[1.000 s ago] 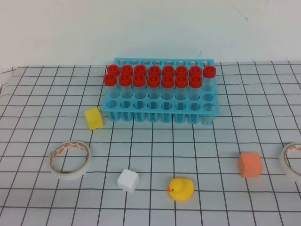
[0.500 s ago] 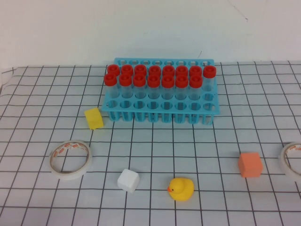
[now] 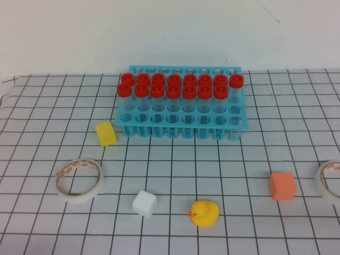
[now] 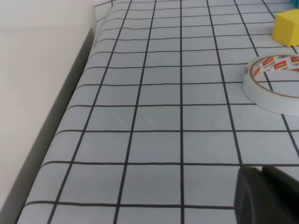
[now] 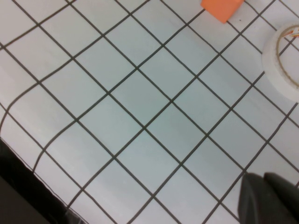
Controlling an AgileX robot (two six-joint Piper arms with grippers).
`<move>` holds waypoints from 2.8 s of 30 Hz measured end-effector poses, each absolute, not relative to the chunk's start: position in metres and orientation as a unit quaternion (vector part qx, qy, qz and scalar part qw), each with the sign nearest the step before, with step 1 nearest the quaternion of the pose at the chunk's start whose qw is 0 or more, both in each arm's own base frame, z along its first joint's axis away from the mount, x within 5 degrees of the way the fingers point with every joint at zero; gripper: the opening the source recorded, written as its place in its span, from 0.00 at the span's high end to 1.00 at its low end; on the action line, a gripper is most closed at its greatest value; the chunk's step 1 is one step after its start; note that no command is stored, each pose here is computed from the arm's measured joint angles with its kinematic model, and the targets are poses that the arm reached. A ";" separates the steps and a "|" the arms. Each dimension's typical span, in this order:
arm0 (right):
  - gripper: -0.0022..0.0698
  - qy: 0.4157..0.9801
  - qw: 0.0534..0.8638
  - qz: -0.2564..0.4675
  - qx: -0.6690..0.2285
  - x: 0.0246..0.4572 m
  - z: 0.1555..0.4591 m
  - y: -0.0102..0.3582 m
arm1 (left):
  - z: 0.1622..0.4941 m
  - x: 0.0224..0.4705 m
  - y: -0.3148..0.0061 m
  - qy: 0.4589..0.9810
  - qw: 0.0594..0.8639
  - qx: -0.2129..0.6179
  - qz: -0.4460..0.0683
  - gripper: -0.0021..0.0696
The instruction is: Place the test tubes
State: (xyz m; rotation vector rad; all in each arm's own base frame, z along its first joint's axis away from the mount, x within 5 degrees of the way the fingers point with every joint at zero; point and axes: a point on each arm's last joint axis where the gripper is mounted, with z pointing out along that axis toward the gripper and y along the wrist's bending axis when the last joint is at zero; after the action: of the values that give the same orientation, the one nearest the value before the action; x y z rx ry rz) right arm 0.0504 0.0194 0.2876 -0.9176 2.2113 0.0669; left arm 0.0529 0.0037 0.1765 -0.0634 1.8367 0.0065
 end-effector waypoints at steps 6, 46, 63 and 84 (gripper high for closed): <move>0.97 0.860 0.365 0.026 -0.357 0.050 0.288 0.019 | 0.176 0.053 0.000 0.796 0.606 0.001 -0.020 0.97; 0.97 0.860 0.365 0.026 -0.357 0.050 0.288 0.019 | 0.176 0.053 -0.006 0.797 0.602 0.029 -0.039 0.97; 0.97 0.737 0.645 -0.088 -0.183 0.048 0.314 -0.005 | 0.176 0.053 -0.006 0.797 0.602 0.028 -0.041 0.97; 0.97 0.732 0.674 -0.094 -0.033 0.046 0.266 -0.007 | 0.176 0.052 -0.006 0.796 0.603 0.029 -0.042 0.97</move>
State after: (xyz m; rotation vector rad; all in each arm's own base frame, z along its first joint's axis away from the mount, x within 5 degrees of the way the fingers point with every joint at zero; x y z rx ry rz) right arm 0.0462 -0.0071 0.2657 -0.0743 1.6466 -0.2115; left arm 0.0525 -0.0057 0.1758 0.0662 1.8446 -0.0968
